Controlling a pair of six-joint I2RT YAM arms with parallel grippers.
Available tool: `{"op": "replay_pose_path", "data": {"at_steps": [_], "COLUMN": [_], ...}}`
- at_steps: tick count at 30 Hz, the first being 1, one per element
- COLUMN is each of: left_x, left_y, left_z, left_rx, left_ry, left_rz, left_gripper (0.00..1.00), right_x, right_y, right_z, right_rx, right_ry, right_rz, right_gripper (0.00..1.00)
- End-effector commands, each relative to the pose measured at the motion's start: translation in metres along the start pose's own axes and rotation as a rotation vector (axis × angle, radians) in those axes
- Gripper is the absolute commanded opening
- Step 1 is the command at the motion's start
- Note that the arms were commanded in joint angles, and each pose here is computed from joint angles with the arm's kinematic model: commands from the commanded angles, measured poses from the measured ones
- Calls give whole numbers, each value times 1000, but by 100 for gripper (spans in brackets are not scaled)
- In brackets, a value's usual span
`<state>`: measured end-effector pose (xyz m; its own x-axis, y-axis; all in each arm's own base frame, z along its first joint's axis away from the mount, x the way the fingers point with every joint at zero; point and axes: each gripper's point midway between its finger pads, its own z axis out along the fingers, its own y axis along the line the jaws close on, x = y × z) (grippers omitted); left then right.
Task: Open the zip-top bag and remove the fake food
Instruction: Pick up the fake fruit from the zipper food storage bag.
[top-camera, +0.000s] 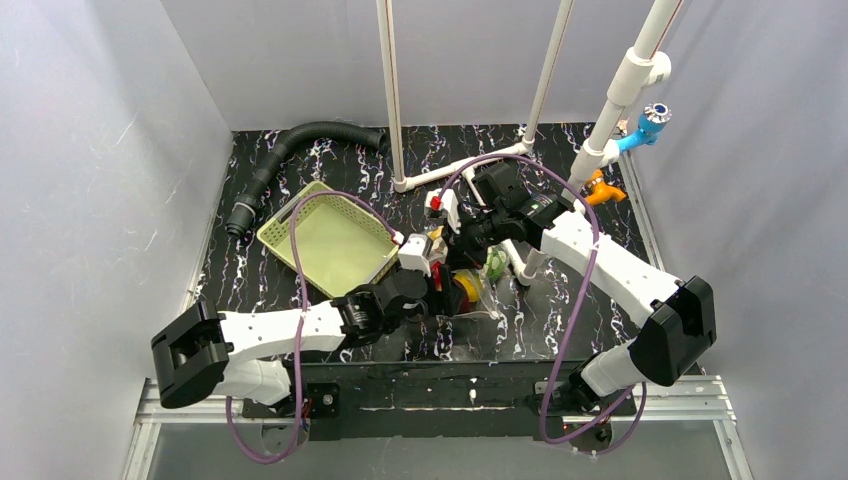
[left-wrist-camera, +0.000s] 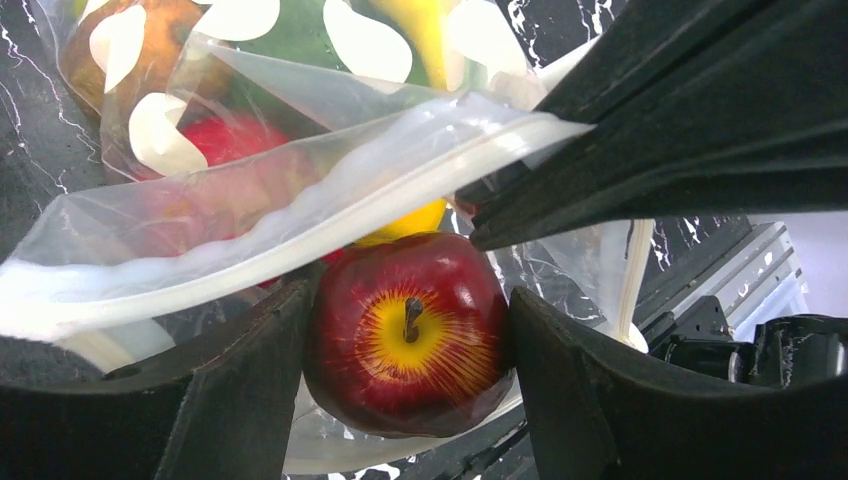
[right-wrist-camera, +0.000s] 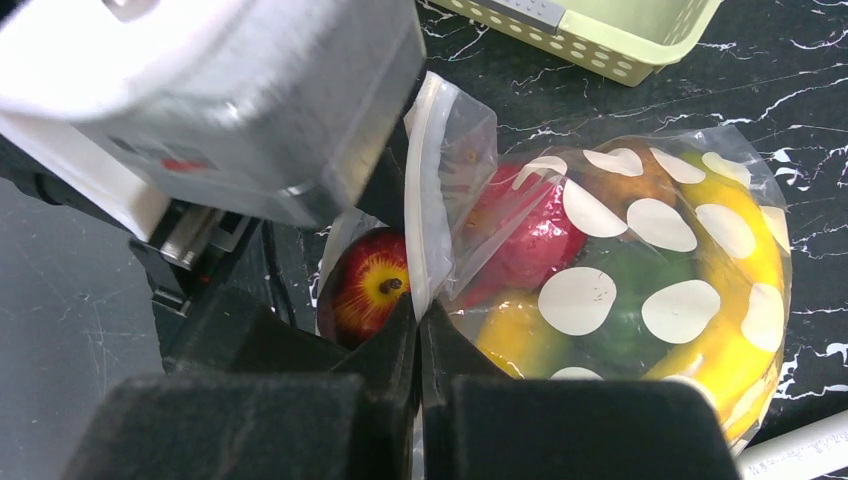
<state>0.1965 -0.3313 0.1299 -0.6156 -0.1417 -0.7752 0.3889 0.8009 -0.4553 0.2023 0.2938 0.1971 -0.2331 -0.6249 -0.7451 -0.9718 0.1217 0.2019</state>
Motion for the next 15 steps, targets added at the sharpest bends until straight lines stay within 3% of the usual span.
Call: {"op": "replay_pose_path", "data": {"at_steps": [1,15], "left_x": [-10,-10], "left_y": [-3,-3], "left_z": [-13,-24], "left_rx": [24,53], "left_ry": [-30,-27], "left_rz": [-33,-58], "left_gripper": [0,0], "right_x": [-6,-5], "right_y": [0,-1], "right_z": [-1,-1], "right_rx": [7,15], "right_ry": [-26,-23], "right_rz": [-42,-46], "right_gripper": [1,1]}}
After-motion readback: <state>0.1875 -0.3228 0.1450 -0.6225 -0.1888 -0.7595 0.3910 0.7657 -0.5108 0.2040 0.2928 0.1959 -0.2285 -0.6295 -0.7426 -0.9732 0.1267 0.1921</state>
